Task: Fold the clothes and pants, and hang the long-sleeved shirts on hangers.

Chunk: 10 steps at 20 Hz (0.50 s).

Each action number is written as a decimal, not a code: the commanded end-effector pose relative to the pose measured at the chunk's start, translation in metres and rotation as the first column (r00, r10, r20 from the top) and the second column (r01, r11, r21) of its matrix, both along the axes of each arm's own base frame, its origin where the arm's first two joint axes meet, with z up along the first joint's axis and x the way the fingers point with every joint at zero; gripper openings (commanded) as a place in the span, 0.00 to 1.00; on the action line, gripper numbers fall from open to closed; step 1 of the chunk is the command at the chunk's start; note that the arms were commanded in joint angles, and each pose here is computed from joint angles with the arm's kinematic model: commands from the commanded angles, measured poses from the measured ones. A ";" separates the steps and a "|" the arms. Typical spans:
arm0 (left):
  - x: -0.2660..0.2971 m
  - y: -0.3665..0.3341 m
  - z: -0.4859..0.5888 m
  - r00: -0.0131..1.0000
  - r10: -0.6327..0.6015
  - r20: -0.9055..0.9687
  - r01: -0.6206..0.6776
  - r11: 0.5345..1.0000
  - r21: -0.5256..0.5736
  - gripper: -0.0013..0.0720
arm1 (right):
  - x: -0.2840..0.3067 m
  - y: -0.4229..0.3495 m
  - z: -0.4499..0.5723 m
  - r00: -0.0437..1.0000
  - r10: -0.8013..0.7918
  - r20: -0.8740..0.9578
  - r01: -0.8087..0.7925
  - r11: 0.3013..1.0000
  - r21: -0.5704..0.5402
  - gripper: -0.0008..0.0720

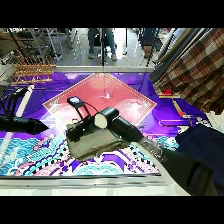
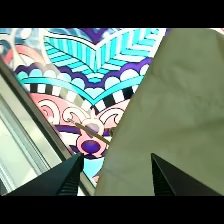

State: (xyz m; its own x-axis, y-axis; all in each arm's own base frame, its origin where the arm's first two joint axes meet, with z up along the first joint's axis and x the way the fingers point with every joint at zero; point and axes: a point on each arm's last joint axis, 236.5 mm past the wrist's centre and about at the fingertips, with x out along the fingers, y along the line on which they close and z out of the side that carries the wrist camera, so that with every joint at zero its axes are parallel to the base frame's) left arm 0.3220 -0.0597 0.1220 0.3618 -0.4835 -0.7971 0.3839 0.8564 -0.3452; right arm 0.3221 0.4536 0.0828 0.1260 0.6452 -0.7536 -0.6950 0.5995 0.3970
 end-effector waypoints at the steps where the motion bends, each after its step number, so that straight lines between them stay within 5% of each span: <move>1: -0.002 -0.003 0.002 1.000 -0.007 -0.003 0.007 1.000 -0.015 0.04 | 0.052 -0.071 0.041 0.991 -0.080 0.109 0.089 0.993 -0.074 0.71; 5: 0.004 -0.039 -0.048 0.987 -0.091 -0.134 0.082 0.994 -0.074 0.04 | 0.102 -0.225 0.056 0.937 -0.350 0.003 0.347 0.929 -0.127 0.80; 10: 0.027 -0.092 -0.142 0.949 -0.163 -0.271 0.149 0.986 -0.072 0.04 | 0.090 -0.285 -0.027 0.842 -0.428 -0.329 0.425 0.901 -0.085 0.93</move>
State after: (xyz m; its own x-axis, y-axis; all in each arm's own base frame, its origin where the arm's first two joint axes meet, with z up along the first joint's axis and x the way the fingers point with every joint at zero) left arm 0.3405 -0.1259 0.0280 0.1208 -0.5671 -0.8148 0.4023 0.7783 -0.4821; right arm 0.4219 0.2005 0.0891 0.2017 0.5091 -0.8367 -0.3165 0.8423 0.4363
